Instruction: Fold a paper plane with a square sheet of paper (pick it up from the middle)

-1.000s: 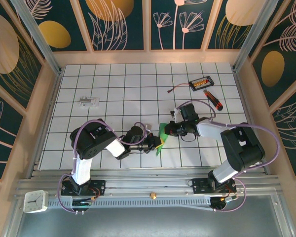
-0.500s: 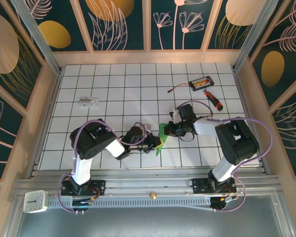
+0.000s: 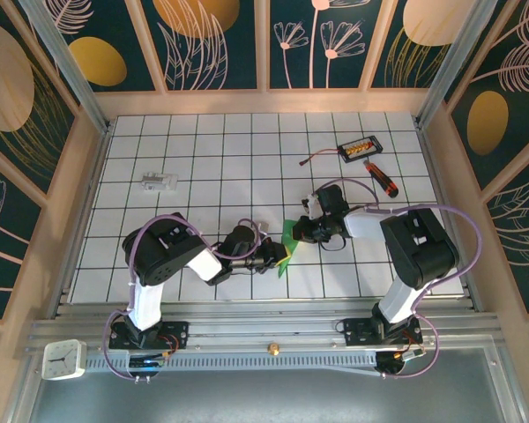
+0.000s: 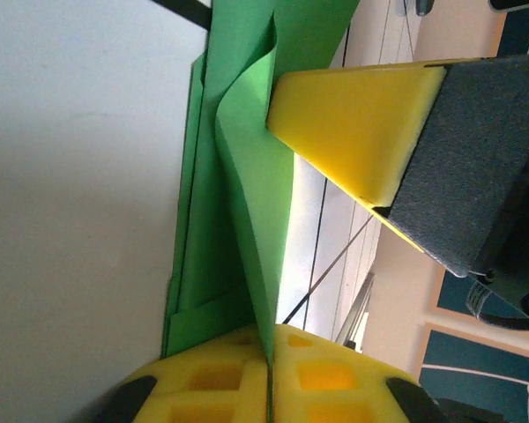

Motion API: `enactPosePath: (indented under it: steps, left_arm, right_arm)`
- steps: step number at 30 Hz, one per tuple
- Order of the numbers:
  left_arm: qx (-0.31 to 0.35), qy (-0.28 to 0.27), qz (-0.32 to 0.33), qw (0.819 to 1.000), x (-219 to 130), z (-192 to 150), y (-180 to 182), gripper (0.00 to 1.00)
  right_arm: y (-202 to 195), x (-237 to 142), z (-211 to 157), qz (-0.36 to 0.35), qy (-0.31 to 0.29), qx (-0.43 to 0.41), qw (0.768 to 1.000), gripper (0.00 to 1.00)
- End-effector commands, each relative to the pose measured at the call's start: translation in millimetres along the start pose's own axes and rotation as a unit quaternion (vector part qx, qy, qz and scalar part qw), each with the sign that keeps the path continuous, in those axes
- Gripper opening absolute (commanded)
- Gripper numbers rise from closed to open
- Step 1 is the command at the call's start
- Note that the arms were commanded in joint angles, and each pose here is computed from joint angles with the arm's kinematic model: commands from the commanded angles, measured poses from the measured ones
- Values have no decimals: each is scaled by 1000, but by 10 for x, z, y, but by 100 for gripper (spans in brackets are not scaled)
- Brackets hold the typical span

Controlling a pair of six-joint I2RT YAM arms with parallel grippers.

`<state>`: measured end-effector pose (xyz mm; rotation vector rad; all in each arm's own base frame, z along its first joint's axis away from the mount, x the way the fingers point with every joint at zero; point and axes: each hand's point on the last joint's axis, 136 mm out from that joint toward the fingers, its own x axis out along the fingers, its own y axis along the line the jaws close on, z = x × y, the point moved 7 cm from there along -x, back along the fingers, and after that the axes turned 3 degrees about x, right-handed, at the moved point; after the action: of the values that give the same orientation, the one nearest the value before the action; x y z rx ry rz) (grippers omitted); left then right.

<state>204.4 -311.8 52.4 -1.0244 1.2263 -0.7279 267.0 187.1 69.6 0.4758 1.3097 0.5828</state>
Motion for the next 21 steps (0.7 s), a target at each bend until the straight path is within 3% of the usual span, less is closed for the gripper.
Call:
enactPosePath:
  steps: [1,12,15,21]
  left_arm:
    - [-9,-7,31,999,-63,-1,96,15]
    - [37,-37,67,996,-310,10,-53,39]
    - [76,-51,75,993,-387,46,-212,40]
    - [131,-43,76,987,-351,67,-456,31]
  right_arm:
    - [-173,43,28,-54,-1,11,998,2]
    - [-232,70,10,-72,9,20,997,0]
    - [-222,67,15,-71,9,19,997,0]
    - [-223,73,16,-69,10,19,997,0]
